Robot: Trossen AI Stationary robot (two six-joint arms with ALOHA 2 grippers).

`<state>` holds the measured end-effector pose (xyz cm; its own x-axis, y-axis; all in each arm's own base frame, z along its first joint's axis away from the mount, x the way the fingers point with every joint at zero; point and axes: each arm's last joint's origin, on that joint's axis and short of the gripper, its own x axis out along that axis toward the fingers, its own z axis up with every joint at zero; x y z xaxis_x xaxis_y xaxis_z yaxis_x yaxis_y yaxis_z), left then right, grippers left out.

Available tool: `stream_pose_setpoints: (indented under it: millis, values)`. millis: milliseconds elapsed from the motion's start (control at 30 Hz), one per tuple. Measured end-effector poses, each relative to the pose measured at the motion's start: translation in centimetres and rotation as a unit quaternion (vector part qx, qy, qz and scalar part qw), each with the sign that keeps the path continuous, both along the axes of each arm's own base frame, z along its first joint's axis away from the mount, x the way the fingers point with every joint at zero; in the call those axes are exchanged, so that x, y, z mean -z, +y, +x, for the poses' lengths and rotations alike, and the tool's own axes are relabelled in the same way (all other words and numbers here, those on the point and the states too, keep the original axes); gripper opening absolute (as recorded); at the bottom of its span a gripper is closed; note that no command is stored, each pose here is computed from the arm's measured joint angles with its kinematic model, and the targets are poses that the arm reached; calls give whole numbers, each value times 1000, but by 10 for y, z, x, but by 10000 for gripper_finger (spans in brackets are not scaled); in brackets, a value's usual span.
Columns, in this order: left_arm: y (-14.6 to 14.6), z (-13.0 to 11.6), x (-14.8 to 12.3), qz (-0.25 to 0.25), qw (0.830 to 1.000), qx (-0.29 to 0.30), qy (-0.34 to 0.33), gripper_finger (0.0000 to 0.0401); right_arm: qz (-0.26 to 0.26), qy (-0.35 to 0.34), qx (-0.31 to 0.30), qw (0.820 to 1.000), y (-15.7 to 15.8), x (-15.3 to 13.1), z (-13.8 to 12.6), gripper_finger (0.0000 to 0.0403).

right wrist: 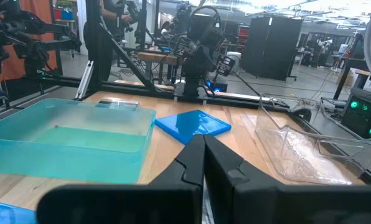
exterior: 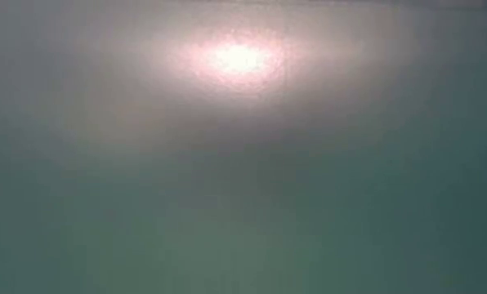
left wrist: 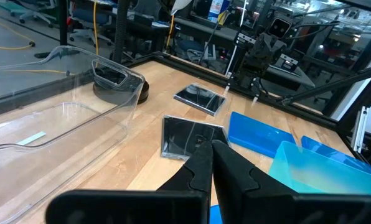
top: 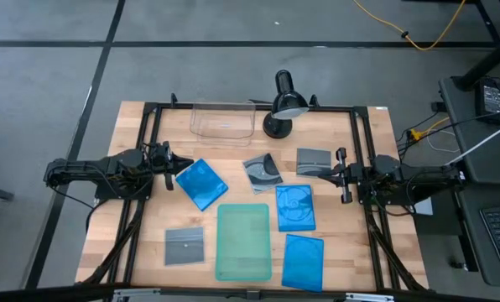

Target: Pick & place jewel cases by type

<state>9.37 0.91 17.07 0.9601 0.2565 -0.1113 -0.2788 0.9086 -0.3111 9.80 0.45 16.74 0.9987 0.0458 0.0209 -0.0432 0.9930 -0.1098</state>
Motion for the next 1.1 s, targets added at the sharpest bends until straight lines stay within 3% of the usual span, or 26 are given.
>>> stream_pose_setpoints:
  millis: [1100]
  values:
    - [0,0,0,0,1000,0,-1,6,1,-2,4,1000,0,0,0,12]
